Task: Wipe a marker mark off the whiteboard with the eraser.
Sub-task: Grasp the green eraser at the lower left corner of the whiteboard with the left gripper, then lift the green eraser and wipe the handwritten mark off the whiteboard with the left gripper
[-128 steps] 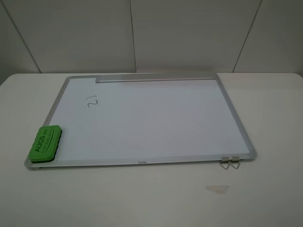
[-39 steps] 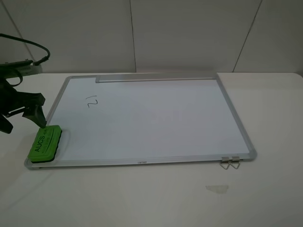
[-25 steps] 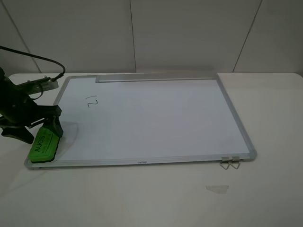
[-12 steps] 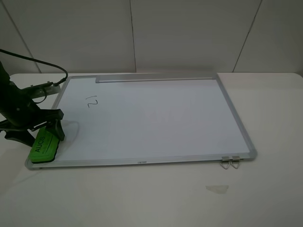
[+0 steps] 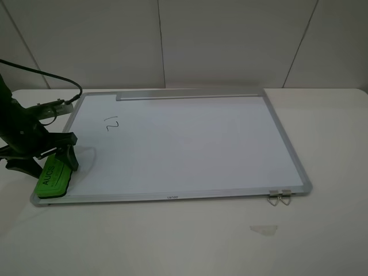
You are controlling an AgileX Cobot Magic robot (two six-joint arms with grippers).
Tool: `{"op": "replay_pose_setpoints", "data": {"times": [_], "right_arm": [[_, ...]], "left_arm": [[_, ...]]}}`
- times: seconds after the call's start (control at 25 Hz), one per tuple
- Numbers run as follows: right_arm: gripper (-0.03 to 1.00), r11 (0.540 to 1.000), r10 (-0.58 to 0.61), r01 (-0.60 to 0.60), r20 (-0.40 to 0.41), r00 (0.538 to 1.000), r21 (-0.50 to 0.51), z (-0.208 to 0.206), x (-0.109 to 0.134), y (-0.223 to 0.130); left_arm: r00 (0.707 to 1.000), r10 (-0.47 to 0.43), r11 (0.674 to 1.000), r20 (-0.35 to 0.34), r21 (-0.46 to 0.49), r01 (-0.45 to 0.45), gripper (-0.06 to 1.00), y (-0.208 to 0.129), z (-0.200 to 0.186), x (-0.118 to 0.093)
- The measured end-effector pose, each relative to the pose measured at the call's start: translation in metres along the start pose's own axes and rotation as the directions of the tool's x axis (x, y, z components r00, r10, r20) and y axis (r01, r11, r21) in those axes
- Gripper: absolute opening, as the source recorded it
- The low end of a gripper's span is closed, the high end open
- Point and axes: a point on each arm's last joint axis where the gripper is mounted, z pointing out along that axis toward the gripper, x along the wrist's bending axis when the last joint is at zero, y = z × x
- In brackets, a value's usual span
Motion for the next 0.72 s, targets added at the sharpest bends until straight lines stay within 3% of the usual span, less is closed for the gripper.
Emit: {"op": "replay_pose_setpoints", "data": {"times": [0.08, 0.2, 0.72], "right_arm": [[0.81, 1.000, 0.000, 0.000, 0.000, 1.000, 0.000, 0.0000, 0.0000, 0.0000], [0.81, 1.000, 0.000, 0.000, 0.000, 1.000, 0.000, 0.0000, 0.0000, 0.0000], [0.81, 1.000, 0.000, 0.000, 0.000, 1.000, 0.000, 0.0000, 0.0000, 0.0000]], "left_arm": [[1.000, -0.002, 1.000, -0.003, 0.000, 0.002, 0.73, 0.0000, 0.0000, 0.0003], [1.000, -0.016, 1.000, 0.000, 0.013, 0.016, 0.60, -0.0009, 0.0008, 0.0001], [1.000, -0.021, 1.000, 0.004, 0.022, 0.021, 0.59, -0.0016, 0.0012, -0.0002]]}}
